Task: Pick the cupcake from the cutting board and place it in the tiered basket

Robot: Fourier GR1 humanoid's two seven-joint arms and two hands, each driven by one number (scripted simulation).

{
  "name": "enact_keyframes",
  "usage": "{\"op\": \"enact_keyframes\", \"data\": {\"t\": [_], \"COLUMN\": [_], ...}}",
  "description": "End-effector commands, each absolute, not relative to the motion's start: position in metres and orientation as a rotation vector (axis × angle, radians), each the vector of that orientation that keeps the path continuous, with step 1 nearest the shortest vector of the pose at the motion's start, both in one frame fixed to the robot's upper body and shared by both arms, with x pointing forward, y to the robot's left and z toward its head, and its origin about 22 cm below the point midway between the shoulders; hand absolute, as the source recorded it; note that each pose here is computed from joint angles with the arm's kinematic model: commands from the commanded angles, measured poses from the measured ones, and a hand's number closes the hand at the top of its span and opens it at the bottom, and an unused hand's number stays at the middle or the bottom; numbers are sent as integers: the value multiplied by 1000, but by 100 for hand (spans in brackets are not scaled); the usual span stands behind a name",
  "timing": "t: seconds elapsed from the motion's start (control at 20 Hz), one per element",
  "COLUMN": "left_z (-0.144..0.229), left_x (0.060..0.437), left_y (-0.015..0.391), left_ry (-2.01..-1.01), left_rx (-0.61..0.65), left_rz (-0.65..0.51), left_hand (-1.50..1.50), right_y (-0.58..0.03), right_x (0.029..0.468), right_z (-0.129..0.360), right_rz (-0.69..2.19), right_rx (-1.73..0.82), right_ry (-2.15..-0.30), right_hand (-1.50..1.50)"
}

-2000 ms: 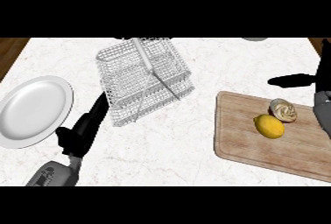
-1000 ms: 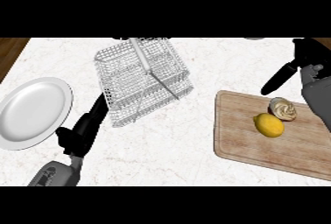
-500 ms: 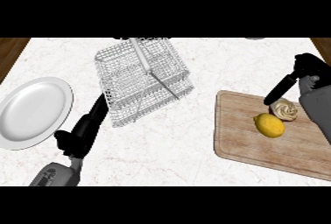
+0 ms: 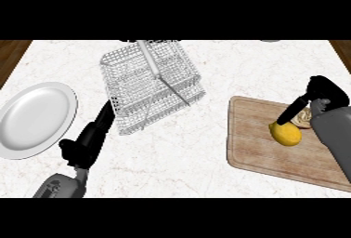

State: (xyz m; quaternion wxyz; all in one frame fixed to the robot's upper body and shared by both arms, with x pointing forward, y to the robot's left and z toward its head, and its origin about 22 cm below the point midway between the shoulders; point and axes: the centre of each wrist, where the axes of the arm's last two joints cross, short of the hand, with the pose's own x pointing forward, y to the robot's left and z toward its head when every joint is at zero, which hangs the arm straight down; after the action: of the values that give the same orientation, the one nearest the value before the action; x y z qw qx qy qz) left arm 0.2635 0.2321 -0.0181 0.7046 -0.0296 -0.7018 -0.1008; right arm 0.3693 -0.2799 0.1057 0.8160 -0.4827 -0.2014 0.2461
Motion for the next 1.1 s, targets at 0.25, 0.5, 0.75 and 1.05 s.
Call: {"op": "enact_keyframes", "data": {"t": [0.25,0.5,0.75,1.05], "left_z": [-22,-10,-19,-19], "left_x": [257,268,269,270], "left_y": [233,251,243,235], "left_ry": [-1530,-1532,-1526,-1536], "left_rx": [-70,-71,-86,-69], "left_rz": [-225,-231,-233,-234], "left_hand": [0,0,0,0], "right_y": [-301,-299,-294,-281], "right_x": [355,354,351,355], "right_z": [90,67,62,66], "right_rz": [399,405,397,384], "right_rx": [-1018,-1015,-1015,-1064], "right_ry": [-272,-269,-281,-494], "right_hand": [-150,-150,-150,150]}}
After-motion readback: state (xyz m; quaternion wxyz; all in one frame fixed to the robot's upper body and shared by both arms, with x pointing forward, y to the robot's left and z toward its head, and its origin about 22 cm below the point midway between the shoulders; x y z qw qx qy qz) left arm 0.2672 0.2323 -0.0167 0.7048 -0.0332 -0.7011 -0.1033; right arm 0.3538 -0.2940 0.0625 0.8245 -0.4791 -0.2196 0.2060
